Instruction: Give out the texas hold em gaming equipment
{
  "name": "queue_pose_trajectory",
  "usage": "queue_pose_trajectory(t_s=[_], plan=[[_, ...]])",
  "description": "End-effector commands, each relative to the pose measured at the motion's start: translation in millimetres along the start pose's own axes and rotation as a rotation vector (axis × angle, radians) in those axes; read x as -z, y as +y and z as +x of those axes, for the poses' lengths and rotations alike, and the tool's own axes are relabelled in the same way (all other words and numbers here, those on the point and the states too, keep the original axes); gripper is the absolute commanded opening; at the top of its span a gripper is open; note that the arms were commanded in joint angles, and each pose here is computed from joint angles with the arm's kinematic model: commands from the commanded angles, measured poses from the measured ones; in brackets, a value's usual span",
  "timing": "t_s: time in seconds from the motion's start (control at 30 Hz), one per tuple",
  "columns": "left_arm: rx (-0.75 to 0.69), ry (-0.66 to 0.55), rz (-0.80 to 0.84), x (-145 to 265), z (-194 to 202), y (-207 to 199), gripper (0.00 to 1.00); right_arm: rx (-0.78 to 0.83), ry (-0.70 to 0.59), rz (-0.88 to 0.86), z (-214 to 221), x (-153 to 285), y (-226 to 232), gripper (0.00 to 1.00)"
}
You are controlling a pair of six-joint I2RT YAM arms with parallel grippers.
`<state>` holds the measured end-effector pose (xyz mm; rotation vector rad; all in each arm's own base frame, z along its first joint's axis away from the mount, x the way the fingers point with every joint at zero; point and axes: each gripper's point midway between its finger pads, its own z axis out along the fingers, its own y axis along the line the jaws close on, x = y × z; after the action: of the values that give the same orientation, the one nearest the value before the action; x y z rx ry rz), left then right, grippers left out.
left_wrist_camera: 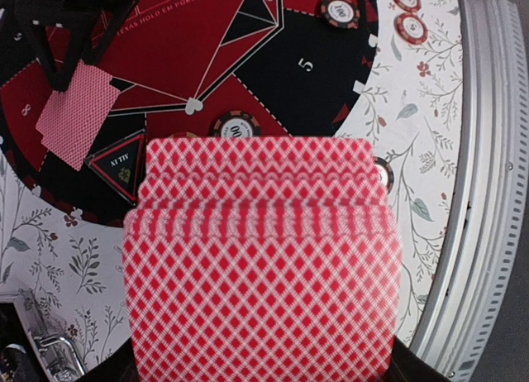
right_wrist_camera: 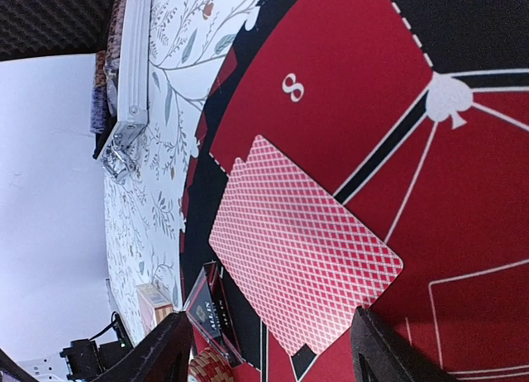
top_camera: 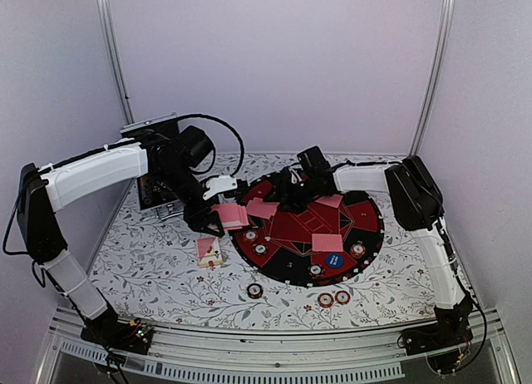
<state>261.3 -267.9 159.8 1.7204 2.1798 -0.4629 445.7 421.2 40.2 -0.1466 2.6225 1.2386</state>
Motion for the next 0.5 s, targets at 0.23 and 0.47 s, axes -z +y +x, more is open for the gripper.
queue_pose_trajectory(t_s=[0.23, 0.47], plan=[[0.003, -0.034, -0.012, 6.9, -7.7, 3.2, 0.0, -0.091, 0.107, -0.065, 32.6, -27.3, -11.7, 0.69], [0.004, -0.032, -0.014, 7.6, -6.6, 3.0, 0.0, -0.025, -0.017, -0.058, 6.9, 18.1, 11.3, 0.72]])
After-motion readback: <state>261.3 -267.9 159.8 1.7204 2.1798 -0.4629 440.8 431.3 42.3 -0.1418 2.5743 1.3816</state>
